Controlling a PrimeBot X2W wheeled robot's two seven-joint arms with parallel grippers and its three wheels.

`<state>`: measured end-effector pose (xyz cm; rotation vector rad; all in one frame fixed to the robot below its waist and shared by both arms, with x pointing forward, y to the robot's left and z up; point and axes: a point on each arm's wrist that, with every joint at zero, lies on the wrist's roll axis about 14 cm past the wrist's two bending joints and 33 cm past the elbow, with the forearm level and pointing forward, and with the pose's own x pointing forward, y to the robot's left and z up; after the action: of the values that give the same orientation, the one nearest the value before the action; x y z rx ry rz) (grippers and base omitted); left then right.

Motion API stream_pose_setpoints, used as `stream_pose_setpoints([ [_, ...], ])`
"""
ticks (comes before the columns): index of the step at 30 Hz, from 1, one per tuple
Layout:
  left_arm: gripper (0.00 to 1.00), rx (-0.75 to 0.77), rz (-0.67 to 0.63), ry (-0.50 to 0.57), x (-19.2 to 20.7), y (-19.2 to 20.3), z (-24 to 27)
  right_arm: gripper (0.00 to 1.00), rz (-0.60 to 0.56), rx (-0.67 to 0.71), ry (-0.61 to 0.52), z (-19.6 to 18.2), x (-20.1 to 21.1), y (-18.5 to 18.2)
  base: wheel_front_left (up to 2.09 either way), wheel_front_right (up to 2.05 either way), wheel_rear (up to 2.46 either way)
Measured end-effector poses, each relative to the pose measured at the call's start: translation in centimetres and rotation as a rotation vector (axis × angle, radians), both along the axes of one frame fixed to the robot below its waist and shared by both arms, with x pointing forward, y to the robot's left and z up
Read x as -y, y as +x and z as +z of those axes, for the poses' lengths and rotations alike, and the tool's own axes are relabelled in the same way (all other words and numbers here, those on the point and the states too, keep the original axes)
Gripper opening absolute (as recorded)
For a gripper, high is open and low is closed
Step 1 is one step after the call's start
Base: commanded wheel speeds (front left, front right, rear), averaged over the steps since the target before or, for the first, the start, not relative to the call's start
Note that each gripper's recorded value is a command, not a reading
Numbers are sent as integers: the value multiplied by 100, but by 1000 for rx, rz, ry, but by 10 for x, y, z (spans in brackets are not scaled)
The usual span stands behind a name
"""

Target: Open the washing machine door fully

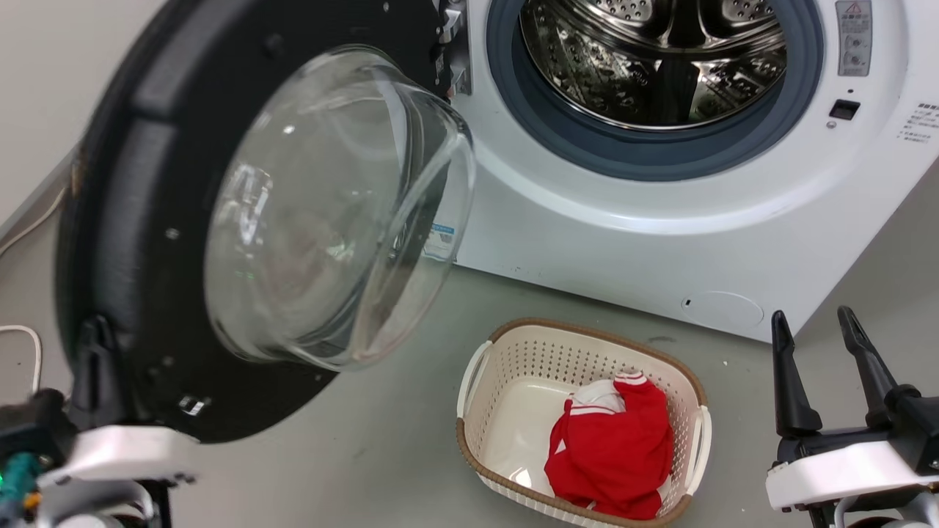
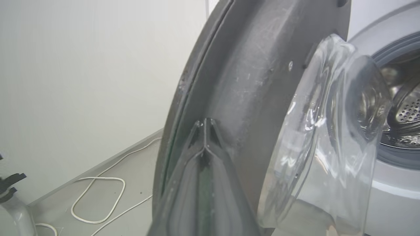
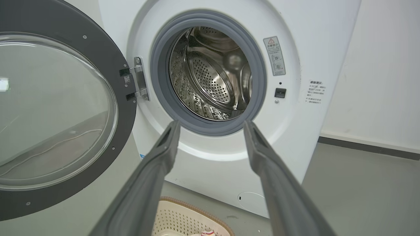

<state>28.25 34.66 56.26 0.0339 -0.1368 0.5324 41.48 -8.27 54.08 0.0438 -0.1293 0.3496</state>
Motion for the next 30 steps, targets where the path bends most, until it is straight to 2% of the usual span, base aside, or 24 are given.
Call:
stream_pose_setpoints([
  [18,0,-88,75,107,-88,43,7,100,-41,-51,-8,-20,12,18,0,0,0],
  [30,0,-172,72,102,-122,56,7,100,-53,-52,-15,-23,16,24,0,0,0],
])
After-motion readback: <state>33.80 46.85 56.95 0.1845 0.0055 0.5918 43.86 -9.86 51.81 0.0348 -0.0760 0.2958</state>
